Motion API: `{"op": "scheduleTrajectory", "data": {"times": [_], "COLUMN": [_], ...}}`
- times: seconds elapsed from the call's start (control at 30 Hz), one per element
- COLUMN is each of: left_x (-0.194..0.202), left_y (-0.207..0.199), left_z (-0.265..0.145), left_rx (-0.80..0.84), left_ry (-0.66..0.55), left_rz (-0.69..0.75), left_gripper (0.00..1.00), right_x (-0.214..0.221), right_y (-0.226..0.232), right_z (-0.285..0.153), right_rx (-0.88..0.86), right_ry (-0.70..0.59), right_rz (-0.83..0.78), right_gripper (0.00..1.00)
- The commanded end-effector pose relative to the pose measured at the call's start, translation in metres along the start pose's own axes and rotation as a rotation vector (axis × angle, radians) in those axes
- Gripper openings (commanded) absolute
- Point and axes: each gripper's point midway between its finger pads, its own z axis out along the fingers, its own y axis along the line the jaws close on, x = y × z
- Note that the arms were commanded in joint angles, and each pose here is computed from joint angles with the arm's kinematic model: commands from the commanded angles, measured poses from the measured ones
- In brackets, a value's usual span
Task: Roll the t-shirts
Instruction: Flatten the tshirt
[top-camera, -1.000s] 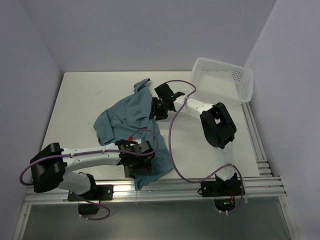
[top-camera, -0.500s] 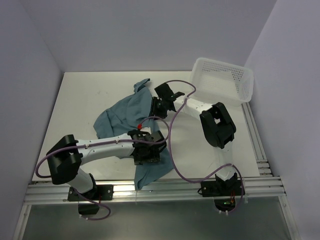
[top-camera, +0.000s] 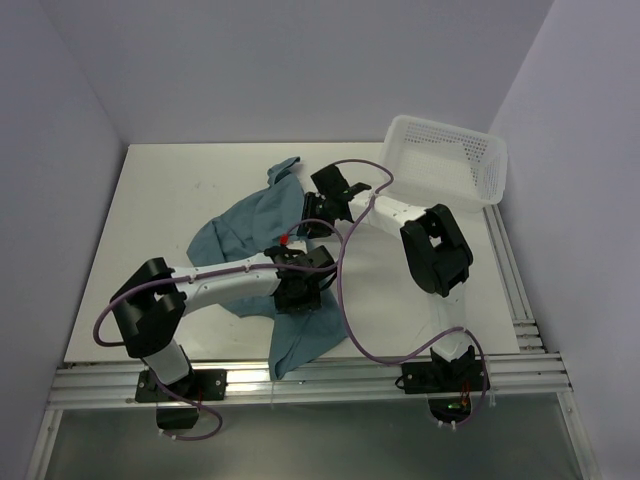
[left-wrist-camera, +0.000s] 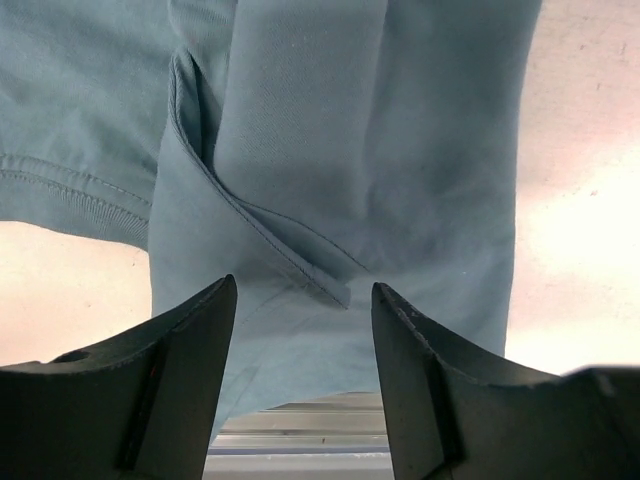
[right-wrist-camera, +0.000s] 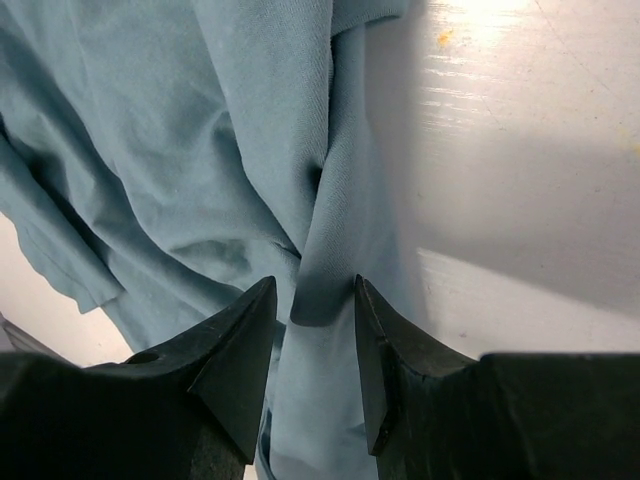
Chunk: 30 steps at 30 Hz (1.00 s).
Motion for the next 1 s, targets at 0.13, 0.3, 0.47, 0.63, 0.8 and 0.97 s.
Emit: {"op": "scheduleTrajectory", "data": {"times": [0.13, 0.3, 0.47, 0.63, 0.8, 0.97], "left_x": [0.000, 0.005, 0.012, 0.010, -0.001, -0.028], "left_y": [-0.002, -0.002, 0.004, 0.010, 0.027, 0.061], "left_z": [0.005, 0.007, 0.010, -0.003, -0.037, -0.068], "left_rx": [0.001, 0.014, 0.003, 0.007, -0.013, 0.040], "left_ry": [0.004, 0.020, 0.042, 0.035, 0.016, -0.005], "left_rz": [0.014, 0.007, 0.016, 0.010, 0.009, -0.077], "left_gripper": [0.50, 0.23, 0.03, 0.00, 0.00, 0.00], "right_x": [-0.019, -0.020, -0.021, -0.024, -0.023, -0.036], "right_y": [0.017, 0.018, 0.019, 0.020, 0.009, -0.017], "right_z": [-0.008, -0.005, 0.000, 0.005, 0.018, -0.002], "right_rx": [-0.055, -0.062, -0.062, -0.057, -0.003, 0.018], "right_ry": [-0.051, -0.045, -0.034, -0.018, 0.013, -0.046], "right_rz": [0.001, 0.000, -0.012, -0.022, -0.013, 0.095], "right_gripper": [0.44, 0.44, 0.45, 0.46, 0.04, 0.00]}}
